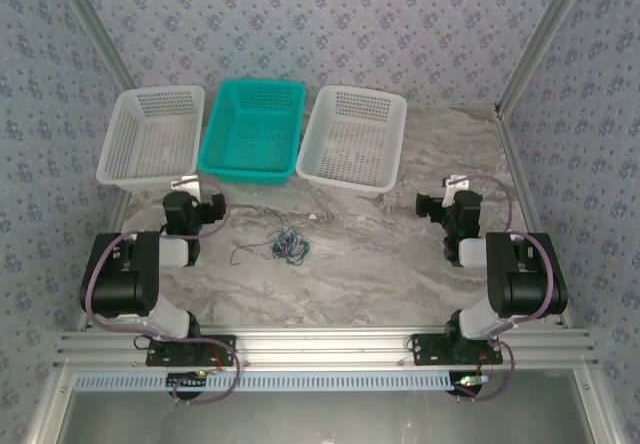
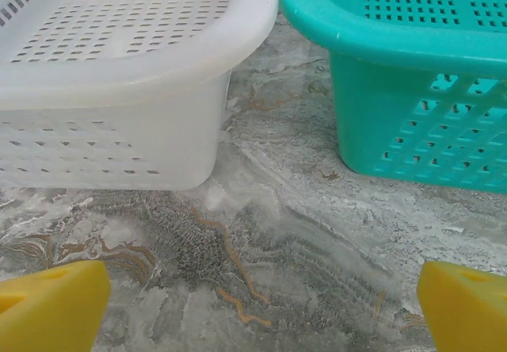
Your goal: Untangle the cables
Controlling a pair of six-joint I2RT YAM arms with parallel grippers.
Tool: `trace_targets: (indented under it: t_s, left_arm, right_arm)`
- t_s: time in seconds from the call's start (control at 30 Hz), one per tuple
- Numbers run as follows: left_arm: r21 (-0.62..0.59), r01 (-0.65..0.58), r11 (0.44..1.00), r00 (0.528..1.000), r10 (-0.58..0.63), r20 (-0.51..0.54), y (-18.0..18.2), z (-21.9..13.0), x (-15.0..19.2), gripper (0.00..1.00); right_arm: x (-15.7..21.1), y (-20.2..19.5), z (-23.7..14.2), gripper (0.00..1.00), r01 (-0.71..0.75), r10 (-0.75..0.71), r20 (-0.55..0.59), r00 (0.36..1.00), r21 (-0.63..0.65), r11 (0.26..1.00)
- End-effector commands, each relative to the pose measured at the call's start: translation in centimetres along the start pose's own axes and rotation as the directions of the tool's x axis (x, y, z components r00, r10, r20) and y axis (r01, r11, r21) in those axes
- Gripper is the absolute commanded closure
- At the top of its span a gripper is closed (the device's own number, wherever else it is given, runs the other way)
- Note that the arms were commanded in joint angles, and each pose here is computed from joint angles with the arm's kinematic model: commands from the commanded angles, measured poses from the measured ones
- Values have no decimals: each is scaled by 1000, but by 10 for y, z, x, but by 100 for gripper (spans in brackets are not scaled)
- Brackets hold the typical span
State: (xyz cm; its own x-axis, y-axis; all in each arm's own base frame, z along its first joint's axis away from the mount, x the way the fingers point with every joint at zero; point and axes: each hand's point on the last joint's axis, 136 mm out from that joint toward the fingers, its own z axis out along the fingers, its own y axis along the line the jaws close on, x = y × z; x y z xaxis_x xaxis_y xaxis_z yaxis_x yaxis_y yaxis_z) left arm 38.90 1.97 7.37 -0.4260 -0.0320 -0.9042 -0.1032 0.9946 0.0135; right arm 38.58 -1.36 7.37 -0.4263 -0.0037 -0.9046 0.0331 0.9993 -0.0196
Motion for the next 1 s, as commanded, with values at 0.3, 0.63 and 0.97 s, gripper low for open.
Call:
trace_targets:
  t_s: [0.3,0.63,0.97]
  left_arm:
    - [24,7,1000,999,-8,48,-4,1,-17,0]
    - [26,5,1000,999,-6,48,-4,1,-17,1]
    - [-144,-7,990,995,21,95,5,-35,-46,1]
  right_arm:
    - [-12,-1,1,0,9,-9,30,1000,-1,1000]
    - [-12,1,1,1,12,-12,32,999,-12,1000]
    - [-75,-30,-80,0,-323,328,21,944,251,913]
